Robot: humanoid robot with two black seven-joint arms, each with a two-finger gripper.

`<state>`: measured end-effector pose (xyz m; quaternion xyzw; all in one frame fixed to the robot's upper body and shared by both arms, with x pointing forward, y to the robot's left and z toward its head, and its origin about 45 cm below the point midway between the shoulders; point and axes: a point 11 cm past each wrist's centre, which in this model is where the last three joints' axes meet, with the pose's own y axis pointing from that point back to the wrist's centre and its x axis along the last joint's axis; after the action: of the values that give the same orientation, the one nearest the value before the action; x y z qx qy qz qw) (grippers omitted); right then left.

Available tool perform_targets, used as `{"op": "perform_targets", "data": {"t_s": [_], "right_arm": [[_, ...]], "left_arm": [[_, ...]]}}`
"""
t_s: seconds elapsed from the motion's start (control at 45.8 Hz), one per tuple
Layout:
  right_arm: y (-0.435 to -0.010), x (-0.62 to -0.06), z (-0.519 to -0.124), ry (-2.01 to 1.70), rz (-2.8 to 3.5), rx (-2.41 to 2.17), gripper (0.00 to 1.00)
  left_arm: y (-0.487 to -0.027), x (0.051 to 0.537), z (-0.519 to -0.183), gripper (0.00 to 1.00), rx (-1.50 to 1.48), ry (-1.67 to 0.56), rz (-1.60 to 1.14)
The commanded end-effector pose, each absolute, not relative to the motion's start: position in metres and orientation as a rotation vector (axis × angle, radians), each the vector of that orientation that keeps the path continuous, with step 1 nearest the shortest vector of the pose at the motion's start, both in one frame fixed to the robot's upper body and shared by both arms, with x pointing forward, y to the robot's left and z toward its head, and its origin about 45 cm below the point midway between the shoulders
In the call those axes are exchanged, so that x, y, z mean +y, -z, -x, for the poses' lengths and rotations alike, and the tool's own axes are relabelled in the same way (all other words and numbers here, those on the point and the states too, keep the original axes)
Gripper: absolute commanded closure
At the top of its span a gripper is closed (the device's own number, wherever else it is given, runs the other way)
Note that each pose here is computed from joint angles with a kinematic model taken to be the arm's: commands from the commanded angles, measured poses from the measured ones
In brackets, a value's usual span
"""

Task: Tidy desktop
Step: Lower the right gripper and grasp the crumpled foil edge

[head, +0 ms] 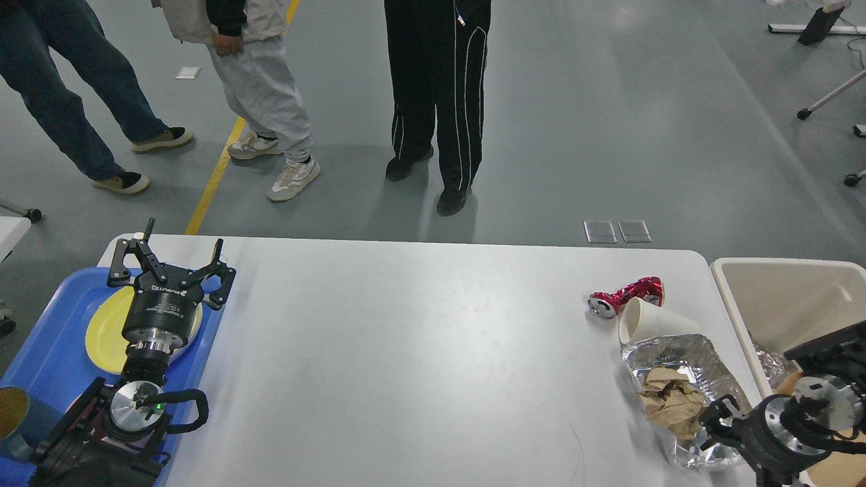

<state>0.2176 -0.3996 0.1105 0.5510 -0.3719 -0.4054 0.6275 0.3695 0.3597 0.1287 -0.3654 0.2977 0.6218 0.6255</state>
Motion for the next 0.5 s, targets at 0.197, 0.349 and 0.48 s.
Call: {"op": "perform_targets", "data": {"t_s": [0.197,0.349,0.48], "right_arm": [[-0.078,-0.405,-0.214,0.936,-1.192,-0.986,0.35],[-0.077,-0.405,-0.216,0.938,-1.196,-1.000,0.93],[-0.073,-0.412,-0.225,0.941,-1.183,-1.068,1.00]], "left_arm": [[-0.129,0.360,-0.370,0.03,0.683,-1.427,0.838],[-0.129,0.360,-0.370,0.03,0.683,-1.427,0.838],[-0.129,0.360,-0.370,0.03,0.683,-1.427,0.838]]}}
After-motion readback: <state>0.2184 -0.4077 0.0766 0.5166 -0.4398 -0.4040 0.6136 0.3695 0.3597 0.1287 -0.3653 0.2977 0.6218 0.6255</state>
